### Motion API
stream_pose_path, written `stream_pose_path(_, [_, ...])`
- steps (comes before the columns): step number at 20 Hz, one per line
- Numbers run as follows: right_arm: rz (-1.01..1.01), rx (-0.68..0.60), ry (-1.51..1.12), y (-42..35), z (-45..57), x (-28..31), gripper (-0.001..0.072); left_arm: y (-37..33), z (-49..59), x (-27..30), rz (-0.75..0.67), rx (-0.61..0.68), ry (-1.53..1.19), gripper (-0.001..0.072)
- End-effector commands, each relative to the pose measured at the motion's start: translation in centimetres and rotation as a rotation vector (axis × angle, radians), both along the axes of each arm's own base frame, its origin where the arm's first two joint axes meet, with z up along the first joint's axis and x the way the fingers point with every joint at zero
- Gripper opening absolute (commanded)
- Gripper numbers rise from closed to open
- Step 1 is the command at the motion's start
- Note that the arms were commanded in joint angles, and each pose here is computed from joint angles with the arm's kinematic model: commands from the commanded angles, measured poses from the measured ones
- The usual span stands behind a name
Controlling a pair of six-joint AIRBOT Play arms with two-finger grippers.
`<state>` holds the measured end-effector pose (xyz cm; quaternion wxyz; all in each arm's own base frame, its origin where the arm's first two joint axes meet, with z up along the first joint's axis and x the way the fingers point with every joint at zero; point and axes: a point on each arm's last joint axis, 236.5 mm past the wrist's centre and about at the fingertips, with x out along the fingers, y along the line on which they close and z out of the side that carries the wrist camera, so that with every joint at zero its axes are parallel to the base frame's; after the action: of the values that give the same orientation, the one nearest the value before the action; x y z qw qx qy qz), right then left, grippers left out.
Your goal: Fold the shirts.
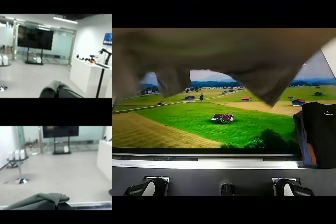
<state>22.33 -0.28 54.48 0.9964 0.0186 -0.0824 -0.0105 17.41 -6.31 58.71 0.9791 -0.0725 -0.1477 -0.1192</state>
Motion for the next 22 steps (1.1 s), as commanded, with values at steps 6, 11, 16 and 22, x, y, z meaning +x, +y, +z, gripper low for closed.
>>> stream_pose_path(6, [-0.037,0.067,0.073,-0.7,-1.6,-0.9,0.0042,0.0,-0.4,0.7,-0.033,-0.082,0.049,0.0028])
stream_pose_path(11, [0.05,0.207,0.799,-1.9,-19.8,9.5,0.004,2.0,-14.5,13.3,-0.084,-0.033,0.618,0.0028])
stream_pose_path(16, [0.115,0.213,1.296,-0.4,-41.0,20.0,0.0039,3.0,-40.4,24.2,-0.149,-0.101,1.193,0.0027])
stream_pose_path(22, [0.091,0.323,1.141,2.4,-51.3,32.6,0.0041,2.5,-57.5,31.0,-0.072,-0.324,1.32,0.0027])
